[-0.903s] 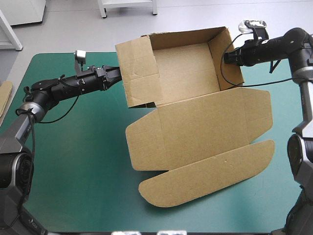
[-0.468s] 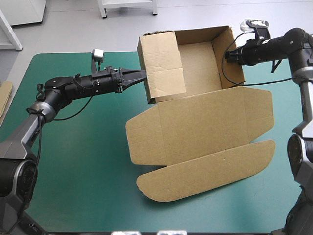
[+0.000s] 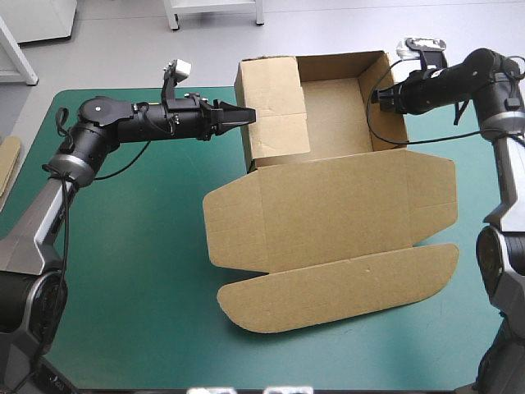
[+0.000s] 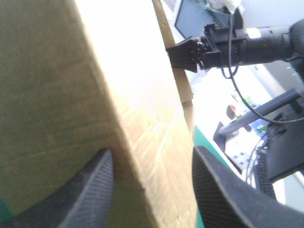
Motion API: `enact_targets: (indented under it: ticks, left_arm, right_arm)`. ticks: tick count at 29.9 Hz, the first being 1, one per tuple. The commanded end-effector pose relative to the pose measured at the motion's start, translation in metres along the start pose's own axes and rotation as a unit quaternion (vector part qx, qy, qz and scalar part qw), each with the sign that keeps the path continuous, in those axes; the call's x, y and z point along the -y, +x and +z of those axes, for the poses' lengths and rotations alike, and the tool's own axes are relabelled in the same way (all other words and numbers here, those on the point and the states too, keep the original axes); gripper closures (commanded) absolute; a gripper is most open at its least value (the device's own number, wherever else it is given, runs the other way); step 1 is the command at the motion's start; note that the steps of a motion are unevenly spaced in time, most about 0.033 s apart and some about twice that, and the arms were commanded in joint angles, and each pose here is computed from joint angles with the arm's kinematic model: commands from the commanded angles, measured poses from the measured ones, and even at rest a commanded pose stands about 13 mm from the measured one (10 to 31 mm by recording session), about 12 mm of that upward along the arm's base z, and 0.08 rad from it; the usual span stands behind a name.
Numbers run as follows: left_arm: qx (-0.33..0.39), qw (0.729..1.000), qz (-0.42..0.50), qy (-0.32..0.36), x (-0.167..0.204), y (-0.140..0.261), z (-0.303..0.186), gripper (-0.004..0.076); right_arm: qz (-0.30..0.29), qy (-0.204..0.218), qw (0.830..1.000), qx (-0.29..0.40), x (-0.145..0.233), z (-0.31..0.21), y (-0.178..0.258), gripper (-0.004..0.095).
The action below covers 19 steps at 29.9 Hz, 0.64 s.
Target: Fold the box
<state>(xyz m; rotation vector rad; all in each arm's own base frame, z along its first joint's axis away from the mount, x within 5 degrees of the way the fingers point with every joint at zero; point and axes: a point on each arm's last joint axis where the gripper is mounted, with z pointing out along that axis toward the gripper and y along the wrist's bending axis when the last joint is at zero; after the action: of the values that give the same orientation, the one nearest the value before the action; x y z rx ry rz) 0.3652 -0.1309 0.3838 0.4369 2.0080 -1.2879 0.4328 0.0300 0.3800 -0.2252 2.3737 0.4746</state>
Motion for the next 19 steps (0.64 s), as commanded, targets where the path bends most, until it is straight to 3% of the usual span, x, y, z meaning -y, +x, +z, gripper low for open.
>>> enact_targets:
  ticks: [1,5,19]
  left_arm:
    - [0.01,0.999,0.008,-0.033,0.025,-0.017,-0.013,0.0356]
    - [-0.037,0.995,0.011,-0.092,0.016,-0.014,-0.01,0.0356]
    - [-0.072,0.963,0.044,-0.257,-0.003,-0.016,-0.023,0.0356]
  right_arm:
    - [0.003,-0.021,0.998,0.067,-0.031,-0.031,-0.015,0.0908]
    - [0.007,-0.036,0.997,0.072,-0.049,-0.025,-0.016,0.0908]
    - [0.021,-0.069,0.992,0.101,-0.091,-0.014,-0.019,0.0908]
